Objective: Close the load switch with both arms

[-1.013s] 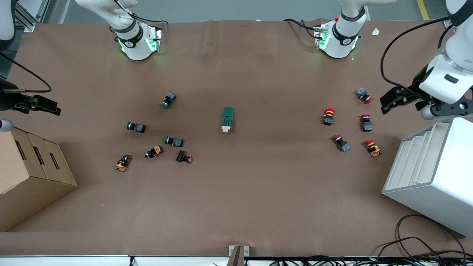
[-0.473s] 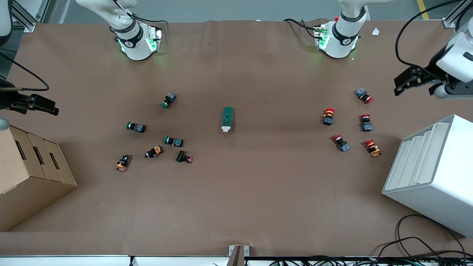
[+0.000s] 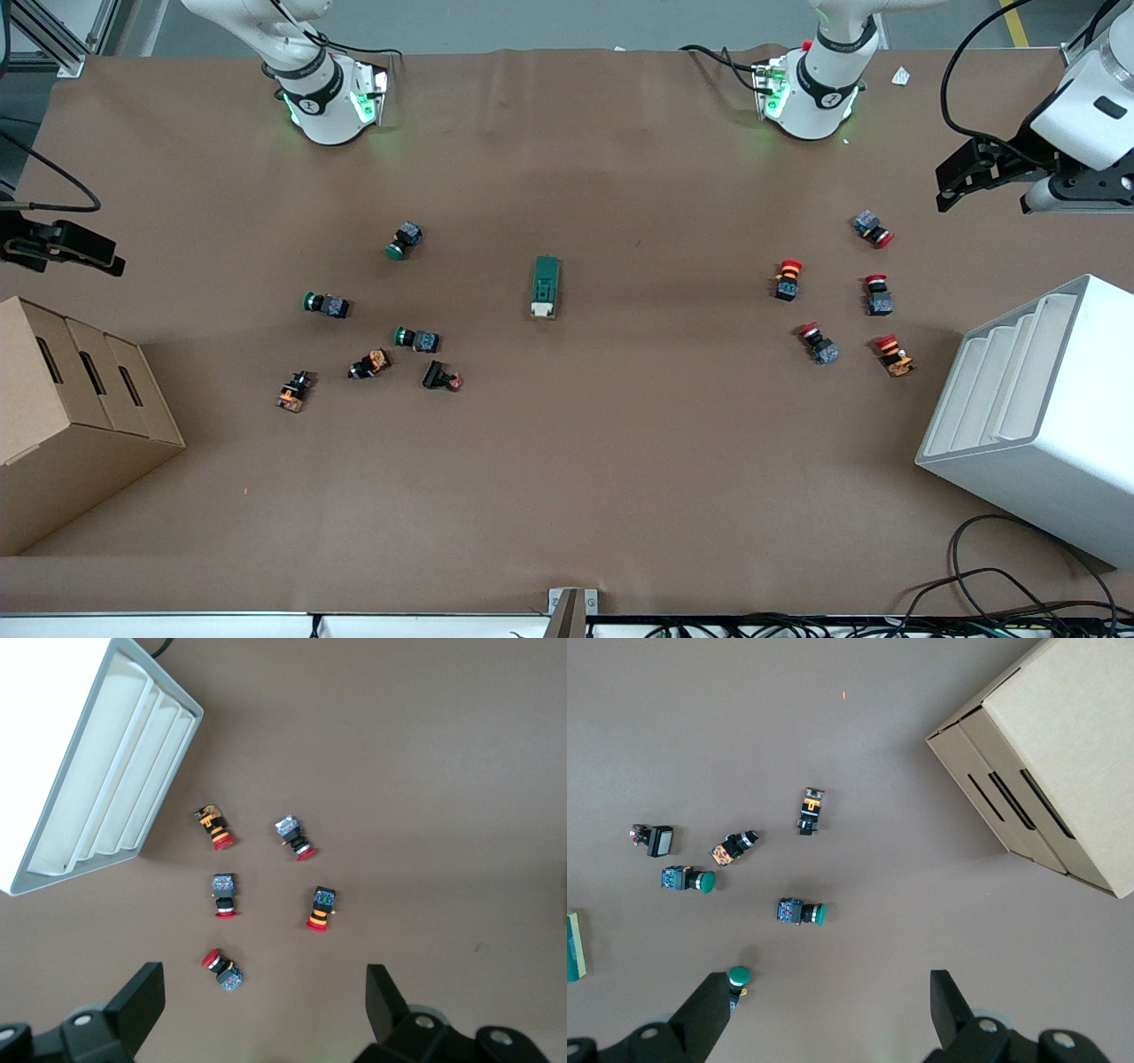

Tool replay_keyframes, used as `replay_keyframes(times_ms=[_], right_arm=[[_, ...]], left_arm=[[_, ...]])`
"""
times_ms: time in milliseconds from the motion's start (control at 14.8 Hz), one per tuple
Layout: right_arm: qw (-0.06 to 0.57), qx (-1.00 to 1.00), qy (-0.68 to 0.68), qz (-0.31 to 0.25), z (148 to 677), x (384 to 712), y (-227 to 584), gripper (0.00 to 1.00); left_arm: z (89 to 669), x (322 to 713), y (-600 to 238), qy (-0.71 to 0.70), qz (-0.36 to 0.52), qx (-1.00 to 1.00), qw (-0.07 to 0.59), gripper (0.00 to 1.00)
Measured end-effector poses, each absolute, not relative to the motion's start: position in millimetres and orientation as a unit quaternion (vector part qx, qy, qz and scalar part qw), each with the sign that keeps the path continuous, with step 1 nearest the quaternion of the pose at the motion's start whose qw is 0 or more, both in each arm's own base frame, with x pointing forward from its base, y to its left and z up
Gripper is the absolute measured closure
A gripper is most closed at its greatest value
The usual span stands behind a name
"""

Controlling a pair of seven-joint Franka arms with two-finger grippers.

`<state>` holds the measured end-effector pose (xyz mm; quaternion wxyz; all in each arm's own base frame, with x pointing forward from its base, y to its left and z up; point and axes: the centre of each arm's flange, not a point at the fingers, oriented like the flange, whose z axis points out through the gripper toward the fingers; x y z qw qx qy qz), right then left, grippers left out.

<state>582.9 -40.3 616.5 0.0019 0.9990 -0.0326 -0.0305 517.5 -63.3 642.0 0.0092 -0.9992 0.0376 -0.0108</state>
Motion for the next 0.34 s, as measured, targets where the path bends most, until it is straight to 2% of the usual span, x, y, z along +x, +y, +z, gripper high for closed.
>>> replay_keyframes(times_ms=[203, 338], right_arm=[[0.001, 0.999, -0.032, -0.039, 619.0, 580.1, -38.9, 0.0], [0.0, 0.997, -0.028, -0.069, 615.2, 573.4, -34.6, 0.0]], left_arm=[[645.3, 517.0, -64.7, 0.041, -0.013, -0.999, 0.003, 0.0], [646.4, 516.3, -65.4, 0.041, -0.012, -0.999, 0.0, 0.0]])
